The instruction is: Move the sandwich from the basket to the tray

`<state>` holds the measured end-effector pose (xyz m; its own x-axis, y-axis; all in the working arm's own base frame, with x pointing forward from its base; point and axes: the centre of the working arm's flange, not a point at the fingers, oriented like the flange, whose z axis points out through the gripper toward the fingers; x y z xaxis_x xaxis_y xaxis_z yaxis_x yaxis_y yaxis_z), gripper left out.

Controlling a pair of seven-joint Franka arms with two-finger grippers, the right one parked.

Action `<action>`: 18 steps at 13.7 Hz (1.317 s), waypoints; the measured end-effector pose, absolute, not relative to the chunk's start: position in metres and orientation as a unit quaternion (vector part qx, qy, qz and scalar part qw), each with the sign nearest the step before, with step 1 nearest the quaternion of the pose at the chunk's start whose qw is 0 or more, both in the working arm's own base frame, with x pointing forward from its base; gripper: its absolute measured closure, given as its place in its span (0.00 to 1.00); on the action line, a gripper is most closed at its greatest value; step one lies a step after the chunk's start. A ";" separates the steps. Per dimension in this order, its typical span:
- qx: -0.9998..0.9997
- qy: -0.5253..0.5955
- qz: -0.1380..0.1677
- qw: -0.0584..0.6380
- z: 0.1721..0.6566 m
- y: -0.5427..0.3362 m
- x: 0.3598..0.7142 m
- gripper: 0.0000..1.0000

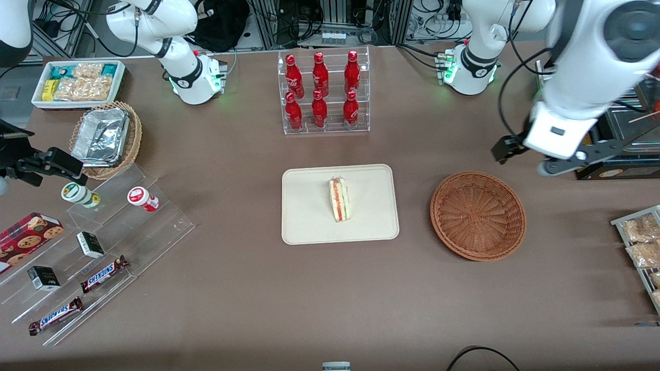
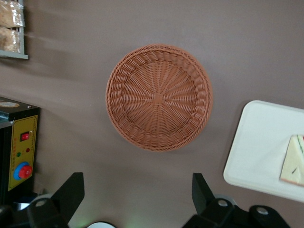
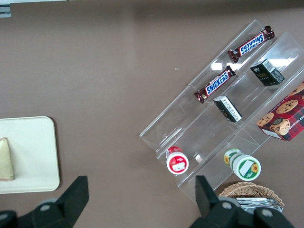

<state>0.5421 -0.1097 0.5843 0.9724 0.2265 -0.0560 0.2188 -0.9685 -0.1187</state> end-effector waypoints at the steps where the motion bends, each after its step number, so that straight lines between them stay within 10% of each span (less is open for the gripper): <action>1: -0.992 -0.101 0.048 0.051 0.584 -0.091 0.542 0.00; 18: -0.997 -0.058 0.043 0.035 0.618 -0.062 0.545 0.00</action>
<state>0.5453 -0.0619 0.6175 0.9894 0.1196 -0.0823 0.1135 -0.9907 -0.0756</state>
